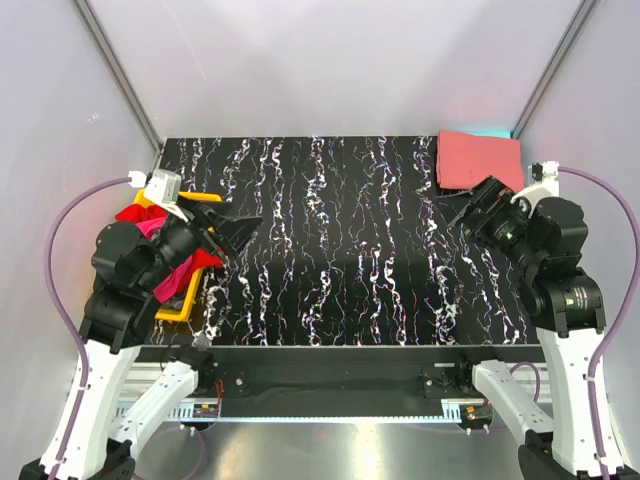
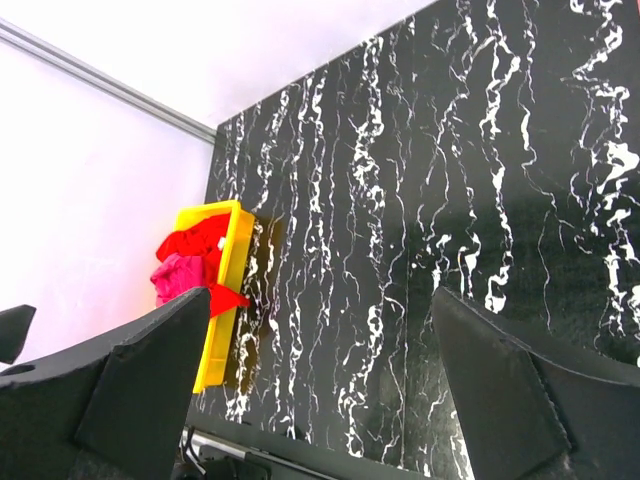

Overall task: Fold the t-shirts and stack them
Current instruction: Grab the tshirt from the pile

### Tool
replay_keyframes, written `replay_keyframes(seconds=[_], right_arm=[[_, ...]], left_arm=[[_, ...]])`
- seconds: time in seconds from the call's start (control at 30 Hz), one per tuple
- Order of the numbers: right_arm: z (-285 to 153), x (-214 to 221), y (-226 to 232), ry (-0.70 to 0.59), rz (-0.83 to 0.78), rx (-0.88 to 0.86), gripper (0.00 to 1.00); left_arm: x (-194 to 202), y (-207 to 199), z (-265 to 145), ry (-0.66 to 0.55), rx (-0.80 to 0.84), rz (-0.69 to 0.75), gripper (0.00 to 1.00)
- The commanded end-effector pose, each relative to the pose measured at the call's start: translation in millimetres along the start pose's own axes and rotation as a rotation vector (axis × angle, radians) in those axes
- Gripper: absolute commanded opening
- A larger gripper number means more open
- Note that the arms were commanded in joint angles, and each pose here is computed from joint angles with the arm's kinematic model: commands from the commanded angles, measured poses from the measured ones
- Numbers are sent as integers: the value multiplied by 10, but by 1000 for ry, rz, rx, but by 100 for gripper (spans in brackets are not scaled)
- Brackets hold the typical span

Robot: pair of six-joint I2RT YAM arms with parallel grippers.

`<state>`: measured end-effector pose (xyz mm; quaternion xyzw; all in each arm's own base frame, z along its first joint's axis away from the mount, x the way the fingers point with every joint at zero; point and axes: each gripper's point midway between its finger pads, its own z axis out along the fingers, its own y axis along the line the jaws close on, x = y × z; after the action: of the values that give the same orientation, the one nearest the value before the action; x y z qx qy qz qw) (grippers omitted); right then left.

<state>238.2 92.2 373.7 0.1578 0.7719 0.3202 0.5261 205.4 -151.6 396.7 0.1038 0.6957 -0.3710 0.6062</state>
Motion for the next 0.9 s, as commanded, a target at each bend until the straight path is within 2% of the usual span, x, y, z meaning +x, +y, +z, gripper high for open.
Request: replay_keyframes(seconds=[0.0, 0.07, 0.17, 0.2, 0.3, 0.37, 0.4, 0.5, 0.53, 0.63, 0.7, 0.77, 0.8, 0.83, 0.87], right_arm=[[20, -15, 29, -4, -18, -22, 100], [14, -3, -4, -4, -24, -11, 100], [17, 45, -51, 0, -24, -3, 100], [32, 76, -73, 4, -20, -4, 100], [35, 159, -86, 19, -13, -24, 100], [38, 209, -80, 31, -10, -41, 100], [39, 249, -78, 43, -11, -53, 100], [42, 315, -57, 65, -15, -83, 100], [41, 340, -40, 75, -17, -98, 100], [49, 355, -28, 82, -21, -109, 100], [58, 363, -43, 88, -19, -102, 100], [46, 342, -10, 82, -22, -111, 100], [38, 331, 0, 78, -20, -112, 100], [30, 321, 16, 75, -20, -116, 100], [21, 310, 25, 71, -20, -118, 100]], left_arm=[[17, 56, 93, 3, -9, -20, 99], [108, 292, 193, 31, -110, -44, 99], [307, 1009, 269, 73, -459, -97, 99], [383, 1456, 78, 82, -723, -95, 99], [534, 2314, -365, 106, -1181, -135, 99], [659, 2711, -661, 77, -1374, -243, 99], [896, 2852, -701, 148, -1431, -277, 98], [1242, 3167, -942, 182, -1590, -394, 96], [1398, 3230, -986, 216, -1614, -407, 96], [1461, 3331, -891, 194, -1582, -436, 92], [1464, 3383, -864, 201, -1579, -433, 79], [1336, 3403, -779, 196, -1552, -417, 53], [1273, 3372, -724, 200, -1525, -424, 25], [1147, 3333, -657, 197, -1485, -413, 18], [772, 3224, -511, 118, -1410, -398, 10]])
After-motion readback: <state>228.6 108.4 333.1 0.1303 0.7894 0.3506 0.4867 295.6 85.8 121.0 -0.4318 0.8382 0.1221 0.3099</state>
